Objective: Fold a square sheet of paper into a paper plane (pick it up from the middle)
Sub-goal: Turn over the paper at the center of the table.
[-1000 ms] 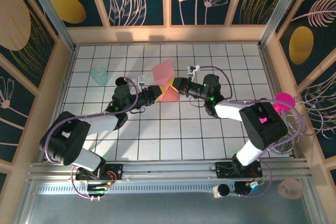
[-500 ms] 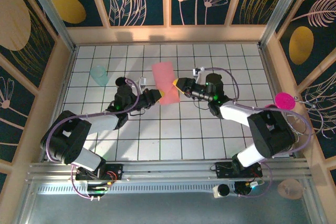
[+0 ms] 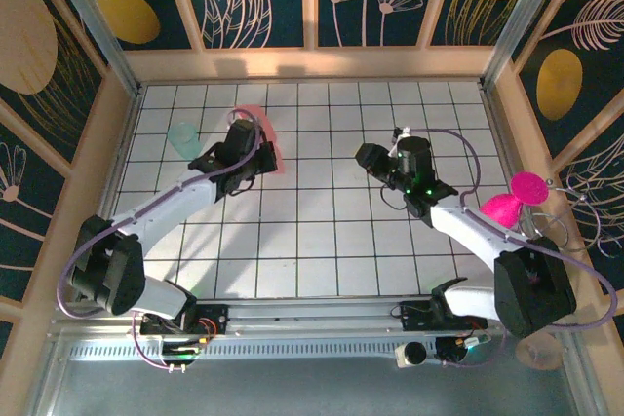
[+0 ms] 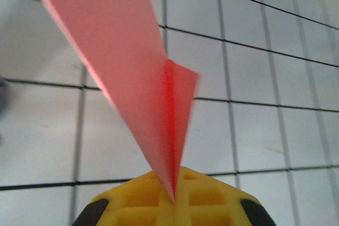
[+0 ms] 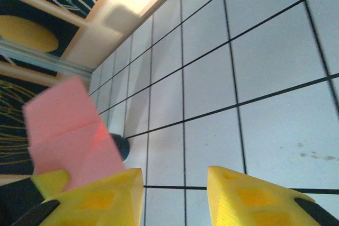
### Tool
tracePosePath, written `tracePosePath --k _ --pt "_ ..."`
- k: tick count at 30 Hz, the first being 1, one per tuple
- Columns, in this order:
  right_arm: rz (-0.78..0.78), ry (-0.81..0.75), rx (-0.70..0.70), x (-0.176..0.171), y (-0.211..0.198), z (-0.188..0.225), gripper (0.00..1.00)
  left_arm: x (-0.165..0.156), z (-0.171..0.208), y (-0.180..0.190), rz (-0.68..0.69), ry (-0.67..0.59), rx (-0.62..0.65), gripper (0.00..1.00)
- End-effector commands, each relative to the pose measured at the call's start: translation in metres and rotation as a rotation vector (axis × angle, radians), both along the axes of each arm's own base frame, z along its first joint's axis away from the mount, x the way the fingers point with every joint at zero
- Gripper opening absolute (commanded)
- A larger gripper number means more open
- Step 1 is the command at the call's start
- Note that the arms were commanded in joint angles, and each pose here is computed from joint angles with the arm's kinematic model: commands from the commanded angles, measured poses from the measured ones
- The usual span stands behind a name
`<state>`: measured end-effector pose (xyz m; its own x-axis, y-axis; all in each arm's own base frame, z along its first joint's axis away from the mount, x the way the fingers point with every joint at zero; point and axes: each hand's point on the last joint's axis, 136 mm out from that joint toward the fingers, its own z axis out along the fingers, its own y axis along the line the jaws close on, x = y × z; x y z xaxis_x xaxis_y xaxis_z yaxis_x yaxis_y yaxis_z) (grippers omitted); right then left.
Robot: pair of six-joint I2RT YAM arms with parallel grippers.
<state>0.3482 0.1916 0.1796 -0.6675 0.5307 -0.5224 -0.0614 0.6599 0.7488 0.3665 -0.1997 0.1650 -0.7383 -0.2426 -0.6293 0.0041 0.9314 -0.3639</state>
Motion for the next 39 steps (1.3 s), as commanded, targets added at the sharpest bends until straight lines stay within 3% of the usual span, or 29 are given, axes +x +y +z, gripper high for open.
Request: tracePosePath --k 1,9,15,18,20,25,33,39 --pt "-0.079 -0.011 -0.051 0.002 -0.02 0.0 0.37 -0.014 -0.021 0.037 0.039 0.082 0.375 0.03" --pt "-0.138 0.001 -0.063 -0.003 -0.04 -0.005 0.37 0.002 -0.023 0.033 0.078 0.077 0.754 0.02" --pt "-0.191 0.01 -0.066 -0.007 -0.057 -0.01 0.37 0.007 -0.062 -0.014 -0.005 0.116 0.773 0.04" --pt "-0.202 0.017 -0.07 -0.009 -0.062 -0.013 0.37 0.002 -0.097 -0.044 -0.07 0.175 0.676 0.08" --pt "-0.21 0.022 -0.071 -0.01 -0.064 -0.016 0.37 0.0 -0.116 -0.069 -0.117 0.202 0.54 0.12" --pt "-0.204 0.047 -0.063 -0.01 -0.062 -0.023 0.37 -0.003 -0.129 -0.106 -0.187 0.223 0.327 0.29" --pt "-0.079 0.054 -0.062 -0.006 -0.037 -0.029 0.4 -0.001 -0.084 -0.12 -0.236 0.179 0.0 0.5" --pt "0.082 0.092 -0.089 -0.003 0.028 -0.044 0.4 -0.004 -0.046 -0.082 -0.169 0.105 -0.166 0.57"
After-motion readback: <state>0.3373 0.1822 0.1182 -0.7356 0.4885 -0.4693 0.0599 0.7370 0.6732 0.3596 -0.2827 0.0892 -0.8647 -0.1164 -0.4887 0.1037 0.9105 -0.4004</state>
